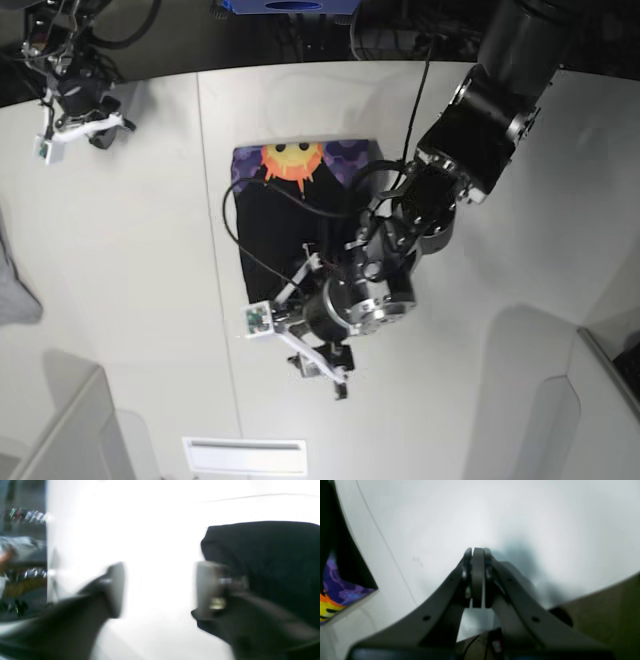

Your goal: Fold the T-shirt properly

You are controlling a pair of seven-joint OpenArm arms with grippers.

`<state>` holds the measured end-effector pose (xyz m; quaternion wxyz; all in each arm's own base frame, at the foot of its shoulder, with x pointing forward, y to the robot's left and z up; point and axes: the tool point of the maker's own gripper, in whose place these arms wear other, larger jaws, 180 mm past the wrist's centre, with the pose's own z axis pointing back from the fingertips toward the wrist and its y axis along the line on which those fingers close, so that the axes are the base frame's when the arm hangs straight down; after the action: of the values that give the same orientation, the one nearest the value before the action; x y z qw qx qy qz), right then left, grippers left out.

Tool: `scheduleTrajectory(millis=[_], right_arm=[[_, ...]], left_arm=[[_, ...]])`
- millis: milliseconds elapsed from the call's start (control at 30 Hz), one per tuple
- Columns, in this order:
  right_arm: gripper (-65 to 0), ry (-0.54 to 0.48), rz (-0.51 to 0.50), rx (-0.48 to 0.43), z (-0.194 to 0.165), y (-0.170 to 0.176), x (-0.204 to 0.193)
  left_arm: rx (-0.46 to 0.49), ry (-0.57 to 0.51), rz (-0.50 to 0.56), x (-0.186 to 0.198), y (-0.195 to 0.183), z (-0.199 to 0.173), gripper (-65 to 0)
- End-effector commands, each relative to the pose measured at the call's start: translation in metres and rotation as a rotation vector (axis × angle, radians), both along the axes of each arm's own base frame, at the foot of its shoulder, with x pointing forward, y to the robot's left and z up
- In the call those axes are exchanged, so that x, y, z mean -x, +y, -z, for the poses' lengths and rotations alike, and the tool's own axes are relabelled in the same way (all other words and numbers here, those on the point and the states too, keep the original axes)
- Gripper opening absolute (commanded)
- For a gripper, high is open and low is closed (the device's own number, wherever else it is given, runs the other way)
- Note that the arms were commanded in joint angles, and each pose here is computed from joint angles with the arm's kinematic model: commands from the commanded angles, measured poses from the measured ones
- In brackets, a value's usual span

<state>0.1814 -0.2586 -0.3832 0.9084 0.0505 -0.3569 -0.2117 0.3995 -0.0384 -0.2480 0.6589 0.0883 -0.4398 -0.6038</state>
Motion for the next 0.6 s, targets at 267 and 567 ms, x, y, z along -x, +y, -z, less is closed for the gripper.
scheduleTrajectory(millis=[267,567], right_arm=[[-65.0,-0.062,-0.172,0.153,-0.018,-0.002,0.004],[-65.0,-0.024,-0.376,0.358,-0.014,0.006,0.019]], left_arm=[[0.024,-0.014,-0.141,0.038,0.082,0.009,-65.0],[0.299,0.110,-0.165,0.107,0.117,0.063,-65.0]])
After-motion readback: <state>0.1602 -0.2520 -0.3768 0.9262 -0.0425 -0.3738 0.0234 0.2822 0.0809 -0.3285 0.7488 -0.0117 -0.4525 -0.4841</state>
